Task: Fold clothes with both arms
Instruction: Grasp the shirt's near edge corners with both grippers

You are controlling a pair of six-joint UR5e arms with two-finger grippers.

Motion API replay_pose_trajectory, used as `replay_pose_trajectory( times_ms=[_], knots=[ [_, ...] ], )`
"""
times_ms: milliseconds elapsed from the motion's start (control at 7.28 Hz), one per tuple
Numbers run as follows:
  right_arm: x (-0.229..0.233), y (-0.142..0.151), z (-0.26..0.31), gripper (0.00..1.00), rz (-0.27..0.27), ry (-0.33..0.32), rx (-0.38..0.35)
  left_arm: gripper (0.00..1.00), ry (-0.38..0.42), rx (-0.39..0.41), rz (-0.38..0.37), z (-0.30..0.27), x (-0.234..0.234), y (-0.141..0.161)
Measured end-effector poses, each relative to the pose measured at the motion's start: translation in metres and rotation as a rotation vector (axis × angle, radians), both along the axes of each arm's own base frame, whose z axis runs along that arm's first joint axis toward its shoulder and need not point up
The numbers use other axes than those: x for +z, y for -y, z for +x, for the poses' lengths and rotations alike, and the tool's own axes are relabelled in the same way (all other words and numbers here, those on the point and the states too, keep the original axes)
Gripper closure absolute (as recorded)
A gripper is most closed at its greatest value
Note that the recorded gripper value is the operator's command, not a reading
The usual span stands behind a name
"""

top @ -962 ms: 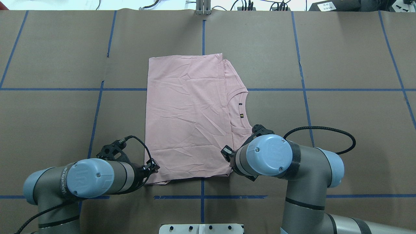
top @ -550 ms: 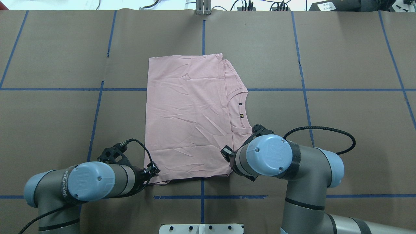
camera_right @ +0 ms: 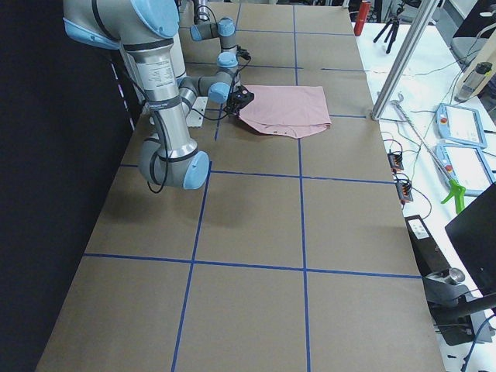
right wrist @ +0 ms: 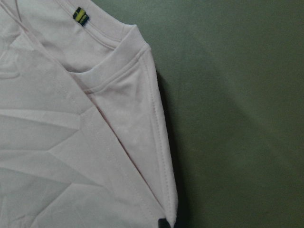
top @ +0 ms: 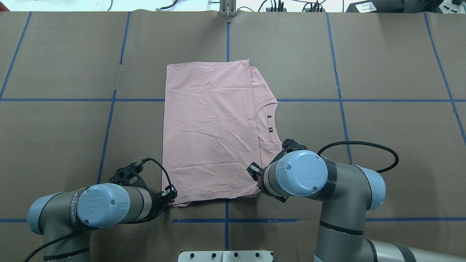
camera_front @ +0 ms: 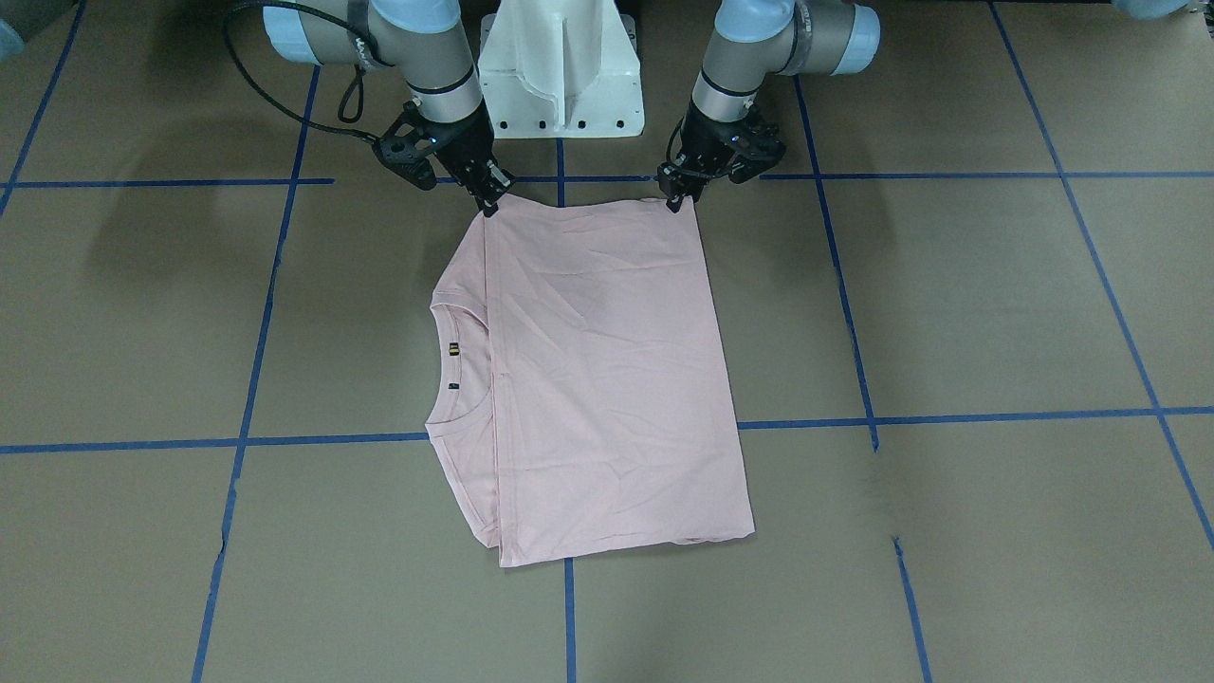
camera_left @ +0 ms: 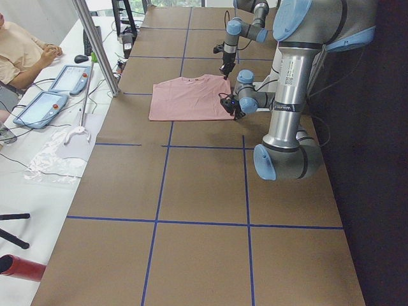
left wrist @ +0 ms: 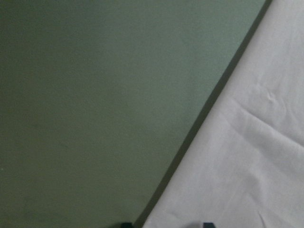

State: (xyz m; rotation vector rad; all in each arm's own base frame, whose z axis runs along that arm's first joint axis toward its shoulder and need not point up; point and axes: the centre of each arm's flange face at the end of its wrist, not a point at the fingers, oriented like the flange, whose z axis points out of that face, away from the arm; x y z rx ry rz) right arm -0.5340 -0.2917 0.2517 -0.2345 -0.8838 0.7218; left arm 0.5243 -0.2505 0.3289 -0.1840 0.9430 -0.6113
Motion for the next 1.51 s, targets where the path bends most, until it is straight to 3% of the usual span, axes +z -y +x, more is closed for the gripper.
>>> replay_pose_trajectory(
  times_ms=[687,1237,1374,1512],
  knots=[
    [-0.001,-0.002,0.007,1.0,-0.001,0.003,0.004,1.0,0.005,0.0,0.0,-0.01,-0.015,-0.002],
    [-0.021,-0.05,0.069,1.0,-0.033,0.084,-0.003,1.0,-0.075,0.004,0.008,-0.08,-0.099,-0.019],
    [-0.028,-0.049,0.083,1.0,-0.036,0.082,0.012,1.0,-0.09,-0.007,0.013,-0.091,-0.113,-0.017],
    [-0.033,-0.029,0.088,1.0,-0.033,0.068,0.049,1.0,-0.095,-0.042,0.034,-0.094,-0.122,0.004]
  ],
)
